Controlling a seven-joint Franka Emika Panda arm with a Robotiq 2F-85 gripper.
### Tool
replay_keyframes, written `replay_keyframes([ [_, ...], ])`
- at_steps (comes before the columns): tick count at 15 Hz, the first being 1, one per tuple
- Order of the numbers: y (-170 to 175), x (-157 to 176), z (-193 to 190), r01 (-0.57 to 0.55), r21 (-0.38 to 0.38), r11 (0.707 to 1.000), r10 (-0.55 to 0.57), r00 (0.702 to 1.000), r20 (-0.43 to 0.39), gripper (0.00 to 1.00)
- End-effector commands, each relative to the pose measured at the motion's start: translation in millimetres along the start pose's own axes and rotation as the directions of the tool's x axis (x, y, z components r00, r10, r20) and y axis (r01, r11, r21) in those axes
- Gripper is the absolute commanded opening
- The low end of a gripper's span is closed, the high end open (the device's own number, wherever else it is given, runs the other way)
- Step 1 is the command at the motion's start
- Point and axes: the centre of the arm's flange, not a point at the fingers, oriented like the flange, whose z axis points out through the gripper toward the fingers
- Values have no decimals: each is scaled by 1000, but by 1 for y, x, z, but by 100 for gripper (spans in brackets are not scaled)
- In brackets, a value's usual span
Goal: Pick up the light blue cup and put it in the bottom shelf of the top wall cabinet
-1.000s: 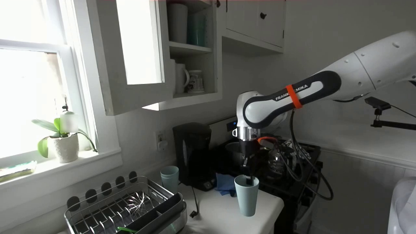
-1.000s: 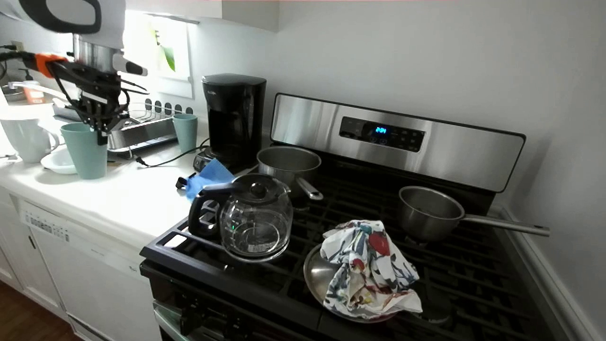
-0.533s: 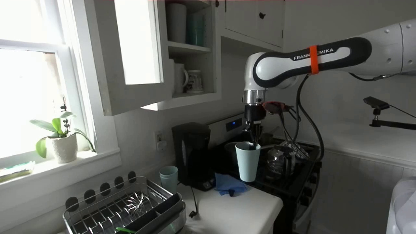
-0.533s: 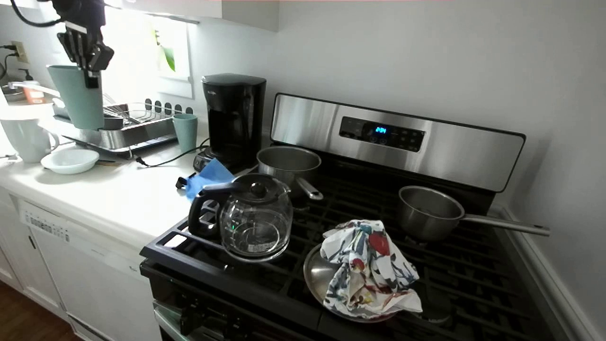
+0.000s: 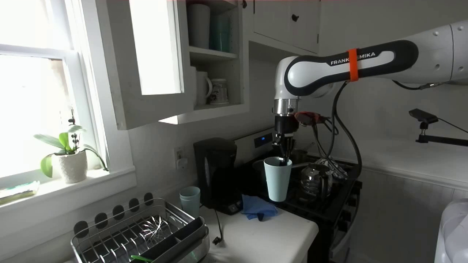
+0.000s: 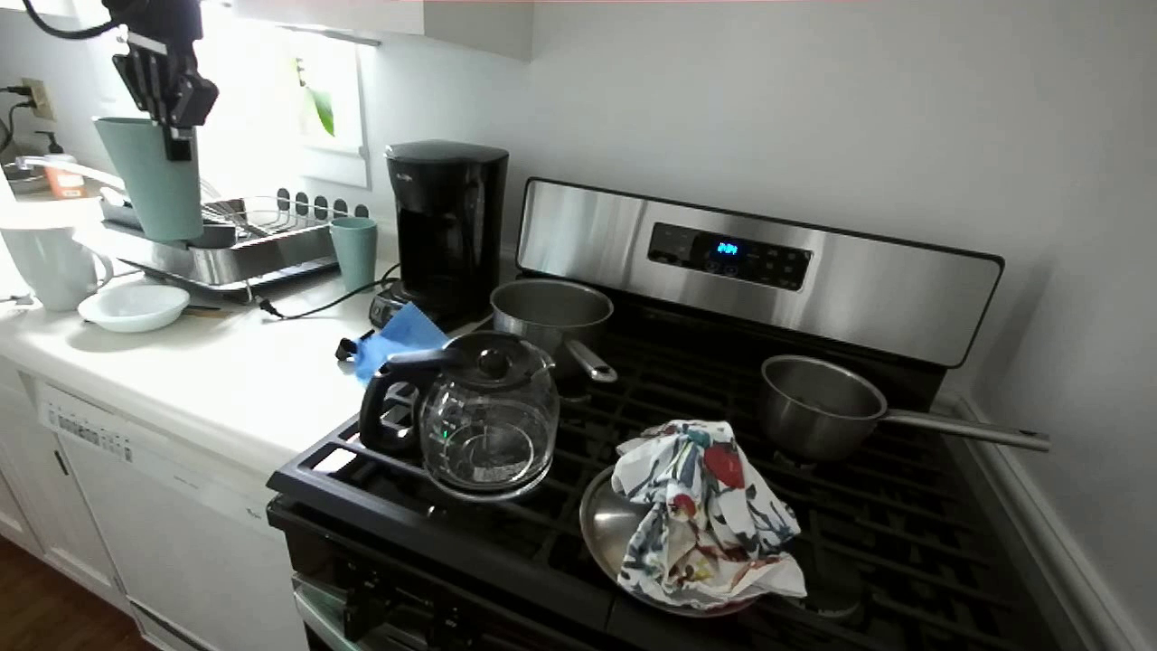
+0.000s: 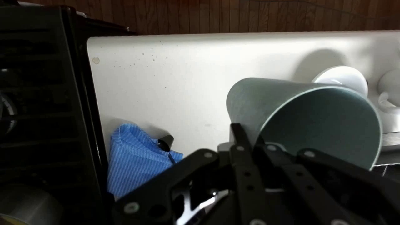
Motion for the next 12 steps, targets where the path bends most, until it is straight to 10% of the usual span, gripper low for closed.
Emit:
replay_keyframes([
  [1,10,0,-47,-26,-1,1000,26,996,-84,2],
  [12,19,12,-188,-268,148,952,302,902,-309,2],
])
